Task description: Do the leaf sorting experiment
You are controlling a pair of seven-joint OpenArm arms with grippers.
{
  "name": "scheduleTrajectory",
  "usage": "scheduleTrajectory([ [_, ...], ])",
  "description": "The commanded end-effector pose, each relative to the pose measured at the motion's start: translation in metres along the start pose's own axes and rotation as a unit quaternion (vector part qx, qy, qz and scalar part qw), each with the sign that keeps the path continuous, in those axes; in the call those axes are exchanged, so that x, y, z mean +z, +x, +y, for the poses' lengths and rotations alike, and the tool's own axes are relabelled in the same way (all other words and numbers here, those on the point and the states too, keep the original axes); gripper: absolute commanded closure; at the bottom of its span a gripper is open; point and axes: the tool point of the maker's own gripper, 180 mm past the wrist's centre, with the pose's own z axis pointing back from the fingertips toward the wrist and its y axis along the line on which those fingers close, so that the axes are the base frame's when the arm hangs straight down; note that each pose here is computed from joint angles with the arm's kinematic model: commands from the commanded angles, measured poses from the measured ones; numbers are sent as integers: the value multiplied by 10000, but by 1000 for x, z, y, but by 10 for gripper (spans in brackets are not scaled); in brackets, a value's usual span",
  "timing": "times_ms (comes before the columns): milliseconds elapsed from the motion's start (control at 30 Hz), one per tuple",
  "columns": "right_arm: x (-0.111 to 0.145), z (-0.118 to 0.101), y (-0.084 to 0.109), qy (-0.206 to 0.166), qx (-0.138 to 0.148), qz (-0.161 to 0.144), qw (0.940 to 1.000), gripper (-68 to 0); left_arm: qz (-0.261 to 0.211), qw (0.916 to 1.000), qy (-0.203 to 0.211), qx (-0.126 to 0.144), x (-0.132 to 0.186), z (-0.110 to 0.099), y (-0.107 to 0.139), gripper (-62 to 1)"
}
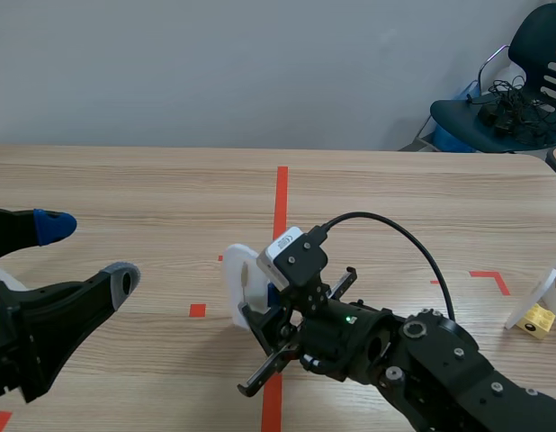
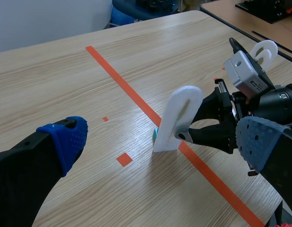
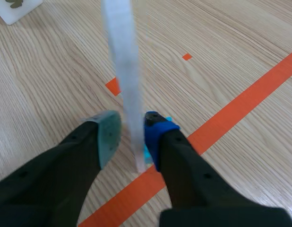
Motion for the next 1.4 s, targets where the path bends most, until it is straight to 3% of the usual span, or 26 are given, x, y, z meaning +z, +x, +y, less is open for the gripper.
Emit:
scheduleTrajectory([
  [0,0,-8,16,-69,56,-230,9997,-69,-159,9999,-9,-15,-1,0,9,-623],
  [233,11,-23,30,-216,257,-412,9986,-44,-159,9999,-9,-15,-1,0,9,-623],
  [433,62,-55,63,-869,626,-506,9930,-44,-210,9998,-9,-15,0,0,11,-623],
  [600,115,-76,66,-1513,270,-494,9869,-44,-231,9997,-9,-15,0,0,11,-623],
  [733,157,-105,57,-2160,-152,-480,9751,-44,-231,9997,-9,-15,0,0,11,-623],
  [867,185,-135,45,-2688,-188,-228,9627,-44,-233,9997,-9,-15,0,0,12,-623],
  [967,192,-154,38,-2949,-228,-186,9551,-44,-268,9996,-9,-12,0,0,13,-623],
  [1200,194,-195,-1,-3404,-654,-91,9380,-44,-268,9996,-9,-13,0,0,13,-623],
  [1367,205,-221,-25,-3947,-879,-20,9146,-43,-268,9996,-9,-13,0,0,13,-623],
])
